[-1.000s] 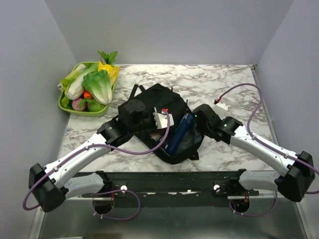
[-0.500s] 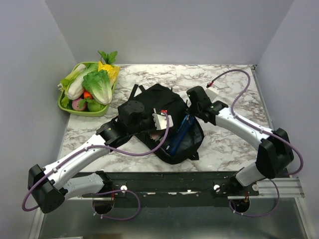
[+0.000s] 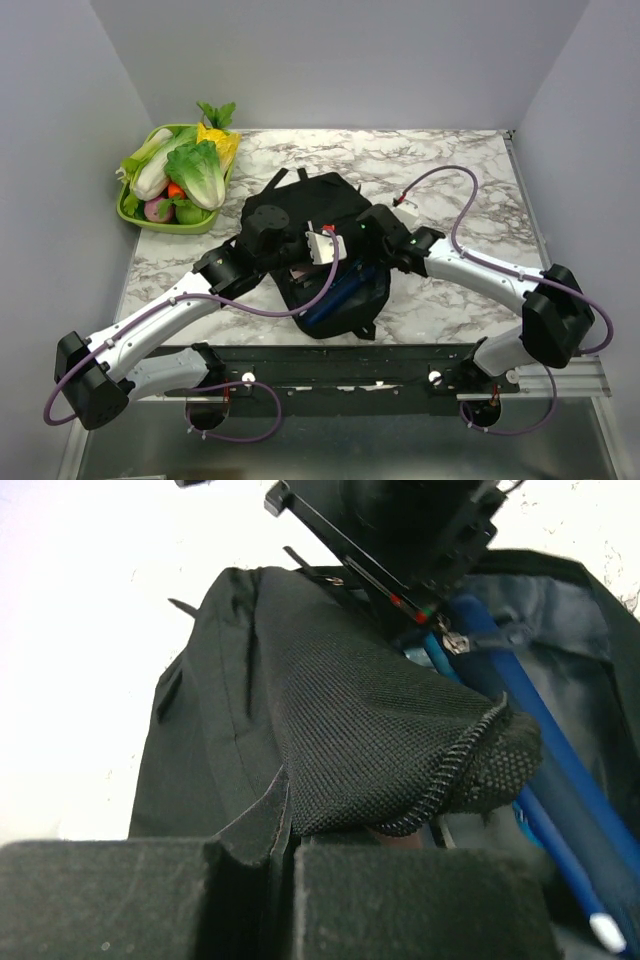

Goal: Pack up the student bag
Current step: Adjust the stationery in the student bag, then zip the student bag at the center of the board.

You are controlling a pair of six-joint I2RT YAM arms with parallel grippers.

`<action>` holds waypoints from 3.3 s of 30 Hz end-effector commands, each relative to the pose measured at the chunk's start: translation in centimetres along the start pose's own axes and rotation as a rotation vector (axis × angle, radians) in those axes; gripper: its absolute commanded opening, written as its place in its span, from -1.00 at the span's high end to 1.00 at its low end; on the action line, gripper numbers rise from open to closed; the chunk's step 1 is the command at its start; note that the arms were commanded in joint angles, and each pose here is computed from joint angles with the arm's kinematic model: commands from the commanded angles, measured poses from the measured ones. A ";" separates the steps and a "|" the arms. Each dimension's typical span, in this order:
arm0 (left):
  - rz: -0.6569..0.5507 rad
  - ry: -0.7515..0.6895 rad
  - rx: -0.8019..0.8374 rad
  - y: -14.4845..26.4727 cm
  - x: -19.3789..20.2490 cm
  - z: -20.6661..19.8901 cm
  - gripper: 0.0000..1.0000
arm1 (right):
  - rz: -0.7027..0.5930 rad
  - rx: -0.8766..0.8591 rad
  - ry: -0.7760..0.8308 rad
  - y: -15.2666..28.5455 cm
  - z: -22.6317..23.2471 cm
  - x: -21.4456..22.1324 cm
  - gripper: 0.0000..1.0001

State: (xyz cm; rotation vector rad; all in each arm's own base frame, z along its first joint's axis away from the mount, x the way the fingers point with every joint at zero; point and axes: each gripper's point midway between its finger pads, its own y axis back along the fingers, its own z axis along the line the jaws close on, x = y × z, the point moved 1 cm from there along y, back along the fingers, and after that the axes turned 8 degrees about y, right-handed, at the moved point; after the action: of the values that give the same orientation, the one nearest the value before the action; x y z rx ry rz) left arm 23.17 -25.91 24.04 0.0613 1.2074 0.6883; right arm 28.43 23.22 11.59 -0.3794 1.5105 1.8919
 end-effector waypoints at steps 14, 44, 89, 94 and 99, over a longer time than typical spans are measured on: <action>-0.151 -0.036 -0.009 0.9 -4.0 0.5 0.98 | 0.000 0.088 0.032 4.4 -5.7 1.7 -0.08; -0.151 -0.041 -0.013 1.3 -3.5 0.2 0.97 | -0.113 -0.164 0.039 8.8 0.5 -3.3 0.99; -0.080 0.103 0.067 3.2 1.2 -4.0 0.88 | -0.141 -0.025 -0.101 1.1 -3.1 -6.5 -0.20; -0.095 0.107 0.068 2.9 1.1 -4.1 0.86 | -0.093 -0.058 -0.112 -0.2 -1.7 -5.9 -0.04; -0.096 0.111 0.075 2.7 1.3 -4.4 0.85 | -0.089 -0.041 -0.108 -0.9 -2.2 -5.3 0.12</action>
State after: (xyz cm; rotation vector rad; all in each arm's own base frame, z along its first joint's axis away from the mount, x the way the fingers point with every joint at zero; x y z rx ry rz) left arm 19.11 -23.40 21.22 0.0509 1.3215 0.6558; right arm 31.56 19.06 13.16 -0.3519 1.4164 1.8508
